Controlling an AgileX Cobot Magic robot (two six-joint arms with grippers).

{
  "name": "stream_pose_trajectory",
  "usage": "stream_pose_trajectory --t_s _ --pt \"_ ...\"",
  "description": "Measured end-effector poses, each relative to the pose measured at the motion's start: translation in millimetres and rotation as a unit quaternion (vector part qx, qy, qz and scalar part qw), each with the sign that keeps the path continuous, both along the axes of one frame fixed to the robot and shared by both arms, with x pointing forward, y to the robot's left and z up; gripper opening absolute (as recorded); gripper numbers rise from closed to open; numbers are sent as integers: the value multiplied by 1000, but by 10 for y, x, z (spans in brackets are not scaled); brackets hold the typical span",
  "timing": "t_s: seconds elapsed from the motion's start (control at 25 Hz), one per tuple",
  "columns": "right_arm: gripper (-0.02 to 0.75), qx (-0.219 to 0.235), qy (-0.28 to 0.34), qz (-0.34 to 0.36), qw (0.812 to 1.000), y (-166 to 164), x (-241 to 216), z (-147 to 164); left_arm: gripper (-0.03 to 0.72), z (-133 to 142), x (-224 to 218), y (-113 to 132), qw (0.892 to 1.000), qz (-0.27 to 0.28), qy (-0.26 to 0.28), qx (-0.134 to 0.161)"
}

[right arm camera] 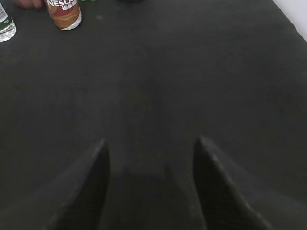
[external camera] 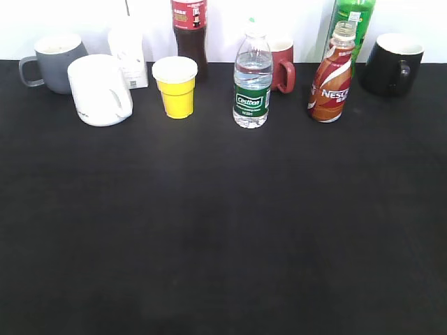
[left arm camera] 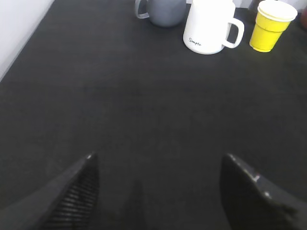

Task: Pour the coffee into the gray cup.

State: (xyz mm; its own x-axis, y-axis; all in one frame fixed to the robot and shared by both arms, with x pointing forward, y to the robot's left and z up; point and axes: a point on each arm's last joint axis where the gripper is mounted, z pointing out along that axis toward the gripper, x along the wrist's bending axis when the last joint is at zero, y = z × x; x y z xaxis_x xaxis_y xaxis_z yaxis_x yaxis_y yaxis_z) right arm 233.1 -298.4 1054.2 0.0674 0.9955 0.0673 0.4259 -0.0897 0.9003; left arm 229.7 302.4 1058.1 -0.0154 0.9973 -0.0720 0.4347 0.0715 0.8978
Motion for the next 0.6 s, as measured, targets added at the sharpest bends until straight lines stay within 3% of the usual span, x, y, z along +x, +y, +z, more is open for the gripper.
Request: stream_pose_trajectory --t_s 0.6 --pt "444 0 0 0 1000 0 0 0 581 7 1 -1 1000 0 -3 -1"
